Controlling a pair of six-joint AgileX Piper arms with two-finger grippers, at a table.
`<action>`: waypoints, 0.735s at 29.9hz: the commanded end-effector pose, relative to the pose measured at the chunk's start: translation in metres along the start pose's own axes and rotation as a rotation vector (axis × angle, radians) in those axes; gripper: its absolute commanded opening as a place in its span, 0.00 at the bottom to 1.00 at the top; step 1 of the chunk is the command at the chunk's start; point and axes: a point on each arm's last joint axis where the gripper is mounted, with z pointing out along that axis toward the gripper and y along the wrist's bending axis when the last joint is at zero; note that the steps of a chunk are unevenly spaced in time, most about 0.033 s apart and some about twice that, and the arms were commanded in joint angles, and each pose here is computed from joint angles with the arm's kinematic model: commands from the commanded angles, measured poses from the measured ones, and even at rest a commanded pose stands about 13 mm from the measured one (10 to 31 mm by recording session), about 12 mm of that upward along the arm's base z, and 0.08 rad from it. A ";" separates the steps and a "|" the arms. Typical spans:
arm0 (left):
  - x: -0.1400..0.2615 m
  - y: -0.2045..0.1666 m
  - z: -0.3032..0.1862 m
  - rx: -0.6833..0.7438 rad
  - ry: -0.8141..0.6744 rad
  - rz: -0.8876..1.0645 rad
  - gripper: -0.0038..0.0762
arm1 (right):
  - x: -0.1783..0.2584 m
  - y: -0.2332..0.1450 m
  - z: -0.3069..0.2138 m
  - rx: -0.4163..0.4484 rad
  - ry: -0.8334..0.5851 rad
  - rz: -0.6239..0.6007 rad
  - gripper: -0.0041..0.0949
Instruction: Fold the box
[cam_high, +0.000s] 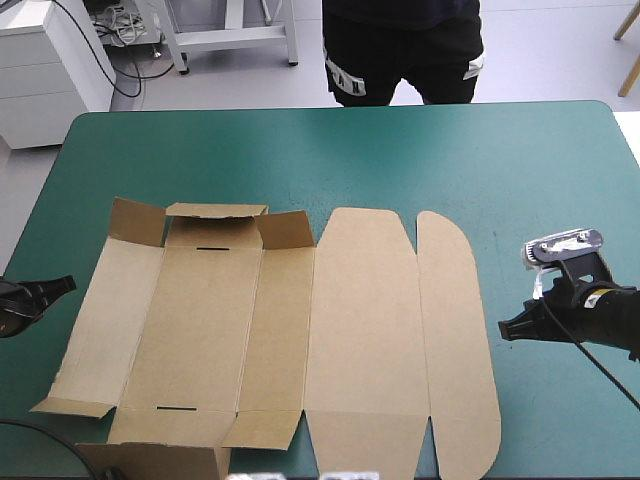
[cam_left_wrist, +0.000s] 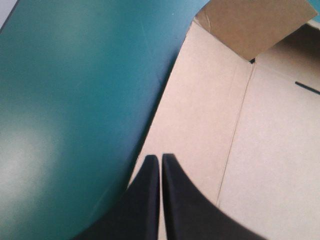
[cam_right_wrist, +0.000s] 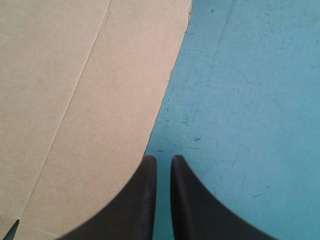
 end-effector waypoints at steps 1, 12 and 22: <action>-0.009 -0.001 -0.010 -0.021 -0.058 0.016 0.06 | -0.008 -0.002 -0.009 0.024 -0.078 -0.002 0.13; -0.009 0.001 -0.009 -0.039 -0.059 0.016 0.81 | -0.008 -0.002 -0.009 0.024 -0.079 -0.004 0.13; -0.007 0.012 0.003 -0.094 -0.008 0.001 0.85 | -0.008 -0.002 -0.009 0.025 -0.079 -0.006 0.13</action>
